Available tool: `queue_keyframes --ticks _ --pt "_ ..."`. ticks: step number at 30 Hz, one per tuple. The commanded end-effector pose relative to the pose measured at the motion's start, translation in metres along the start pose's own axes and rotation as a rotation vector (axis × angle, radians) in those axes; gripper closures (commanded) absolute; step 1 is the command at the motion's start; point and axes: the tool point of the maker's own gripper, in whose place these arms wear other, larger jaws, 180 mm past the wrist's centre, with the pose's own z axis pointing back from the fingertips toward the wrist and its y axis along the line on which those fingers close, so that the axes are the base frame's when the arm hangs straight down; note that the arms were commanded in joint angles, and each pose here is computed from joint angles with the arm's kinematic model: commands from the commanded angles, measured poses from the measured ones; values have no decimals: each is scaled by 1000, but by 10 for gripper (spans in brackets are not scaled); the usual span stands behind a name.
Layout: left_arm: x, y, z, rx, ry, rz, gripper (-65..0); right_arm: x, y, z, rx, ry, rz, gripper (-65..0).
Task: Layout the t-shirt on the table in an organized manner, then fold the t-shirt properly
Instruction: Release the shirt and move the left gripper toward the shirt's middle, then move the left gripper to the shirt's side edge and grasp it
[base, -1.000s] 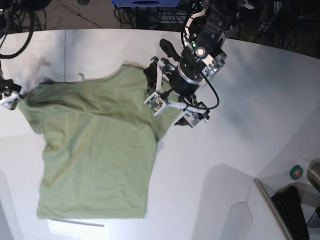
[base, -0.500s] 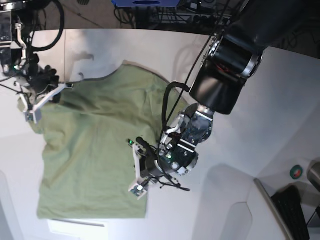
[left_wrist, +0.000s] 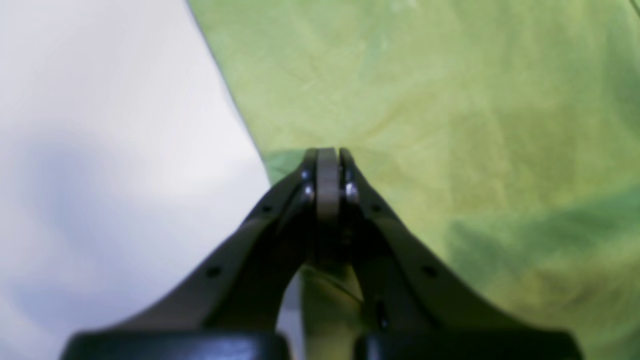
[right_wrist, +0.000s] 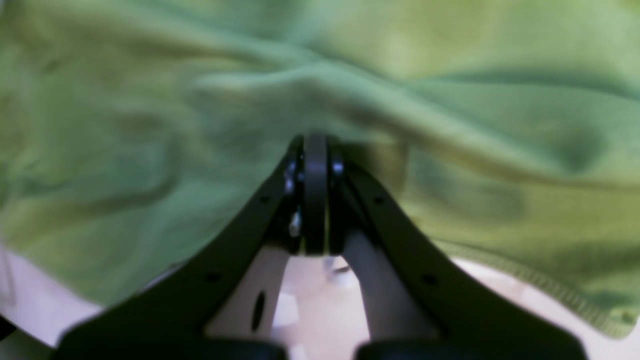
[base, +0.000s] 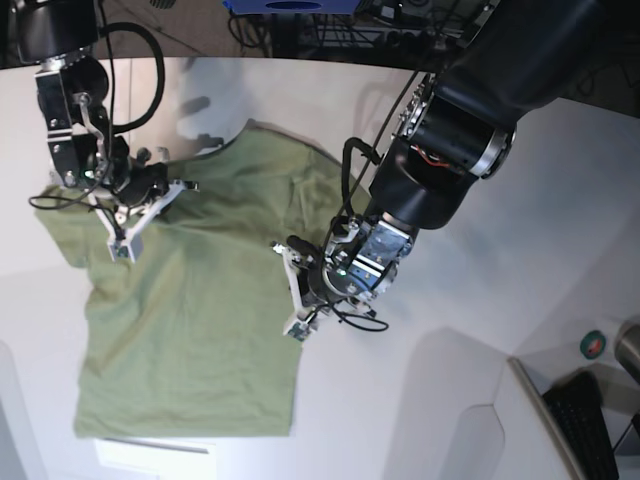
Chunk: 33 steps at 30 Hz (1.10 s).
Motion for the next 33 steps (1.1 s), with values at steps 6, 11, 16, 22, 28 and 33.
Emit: queue_keyframes --ticks 6,11,16,22,28,33 --pt "-56 -11 11 -7 116 20 0 -31 -37 1 -65 91 -2 0" --pt "-42 -43 45 -25 53 -14 0 -45 -96 -4 -176 139 -85 0" --pt "-10 -67 82 -38 -27 -19 0 -1 -156 13 -288 50 -81 0" --pt "46 -50 90 -1 -137 -28 0 55 -170 43 -318 -35 -12 0" --pt "67 -6 52 73 -104 22 0 36 -94 46 -181 -43 50 0" --pt "62 -6 14 49 -117 44 0 11 -67 35 -124 -6 15 0"
